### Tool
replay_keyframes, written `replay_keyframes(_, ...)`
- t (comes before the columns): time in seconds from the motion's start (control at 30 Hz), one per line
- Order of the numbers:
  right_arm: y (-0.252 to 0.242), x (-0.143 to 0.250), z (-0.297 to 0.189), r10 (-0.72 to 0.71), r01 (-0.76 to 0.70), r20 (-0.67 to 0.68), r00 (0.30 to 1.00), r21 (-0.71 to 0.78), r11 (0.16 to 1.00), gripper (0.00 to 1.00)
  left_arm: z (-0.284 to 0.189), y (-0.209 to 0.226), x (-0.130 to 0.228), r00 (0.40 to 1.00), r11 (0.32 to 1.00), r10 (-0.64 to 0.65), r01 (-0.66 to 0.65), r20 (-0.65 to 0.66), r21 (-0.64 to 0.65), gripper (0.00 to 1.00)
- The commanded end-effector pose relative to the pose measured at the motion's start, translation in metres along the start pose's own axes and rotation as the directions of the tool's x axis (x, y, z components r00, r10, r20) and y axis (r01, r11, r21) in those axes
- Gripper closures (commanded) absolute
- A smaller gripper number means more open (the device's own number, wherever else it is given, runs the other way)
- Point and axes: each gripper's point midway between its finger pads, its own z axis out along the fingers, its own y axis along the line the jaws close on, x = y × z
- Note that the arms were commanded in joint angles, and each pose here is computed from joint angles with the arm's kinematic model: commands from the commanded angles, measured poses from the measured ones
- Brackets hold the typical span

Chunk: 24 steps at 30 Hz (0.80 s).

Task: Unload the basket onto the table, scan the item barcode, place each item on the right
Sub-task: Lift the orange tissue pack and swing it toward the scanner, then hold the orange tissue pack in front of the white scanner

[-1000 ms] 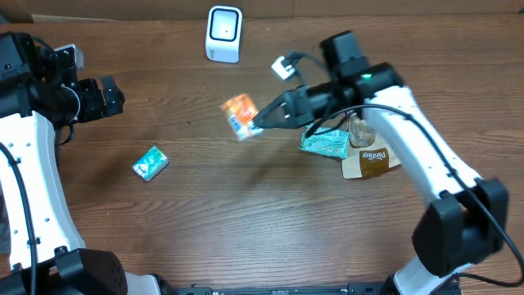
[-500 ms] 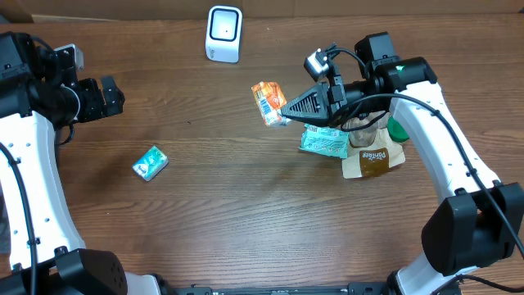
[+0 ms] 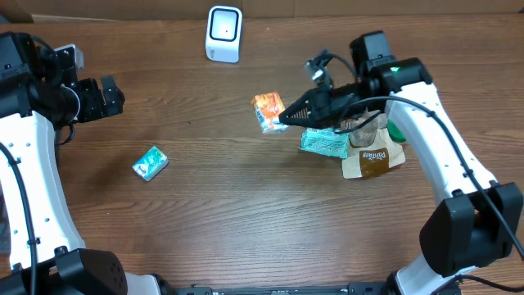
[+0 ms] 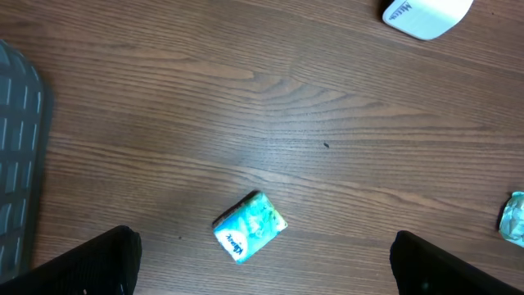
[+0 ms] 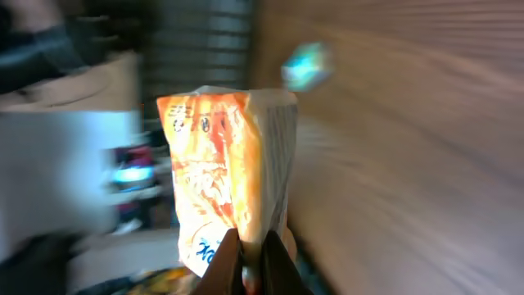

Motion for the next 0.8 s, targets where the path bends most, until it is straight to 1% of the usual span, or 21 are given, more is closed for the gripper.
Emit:
replay_keyframes(0.0,-0.039,-0.013,0.004,0.042,-0.077,0.103,0.994,0.355,0.932,0.96,-0.003,-0.002,-0.001,0.999,1.0,0.031,-0.031,0.01,0.004,0.0)
replay_keyframes(0.13,-0.028,-0.039,-0.001,-0.041,-0.033,0.149,0.988,0.464,0.885,0.97,-0.003,-0.002,-0.001,0.999,1.0,0.03,-0.031,0.01,0.004,0.0)
replay_keyframes(0.27,-0.015,-0.085,-0.012,-0.149,-0.005,0.212,0.966,0.589,0.808,0.97,-0.003,-0.002,-0.001,0.999,1.0,0.031,-0.031,0.01,0.004,0.0)
replay_keyframes(0.33,-0.013,-0.113,-0.016,-0.248,0.034,0.237,0.939,0.654,0.756,0.96,-0.003,-0.002,-0.001,0.999,1.0,0.03,-0.031,0.01,0.004,0.0)
replay_keyframes(0.4,-0.013,-0.149,-0.02,-0.385,0.067,0.269,0.883,0.74,0.67,0.96,-0.003,-0.002,-0.001,0.999,1.0,0.03,-0.031,0.01,0.004,0.0)
replay_keyframes(0.43,-0.012,-0.17,-0.019,-0.484,0.107,0.261,0.835,0.786,0.608,0.96,-0.003,-0.002,-0.001,0.999,1.0,0.03,-0.031,0.01,0.004,0.0)
replay_keyframes(0.47,-0.011,-0.181,-0.019,-0.537,0.125,0.253,0.805,0.812,0.571,0.96,-0.003,-0.002,-0.001,0.999,1.0,0.031,-0.031,0.01,0.004,0.0)
replay_keyframes(0.5,-0.012,-0.198,-0.019,-0.601,0.125,0.251,0.758,0.85,0.512,0.96,-0.003,-0.002,-0.001,0.999,1.0,0.031,-0.031,0.01,0.004,0.0)
replay_keyframes(0.57,-0.011,-0.229,-0.026,-0.706,0.067,0.258,0.66,0.915,0.397,0.96,-0.003,-0.002,-0.001,0.999,1.0,0.031,-0.031,0.01,0.004,0.0)
replay_keyframes(0.6,-0.01,-0.242,-0.028,-0.752,0.05,0.24,0.614,0.939,0.341,0.96,-0.003,-0.002,-0.001,0.999,1.0,0.031,-0.031,0.01,0.004,0.0)
replay_keyframes(0.67,-0.004,-0.265,-0.019,-0.844,0.091,0.146,0.516,0.97,0.224,0.96,-0.003,-0.002,-0.001,0.999,1.0,0.03,-0.031,0.01,0.004,0.0)
replay_keyframes(0.77,-0.001,-0.285,-0.003,-0.915,0.15,0.013,0.403,0.985,0.08,0.96,-0.003,-0.002,-0.001,0.999,1.0,0.031,-0.031,0.01,0.004,0.0)
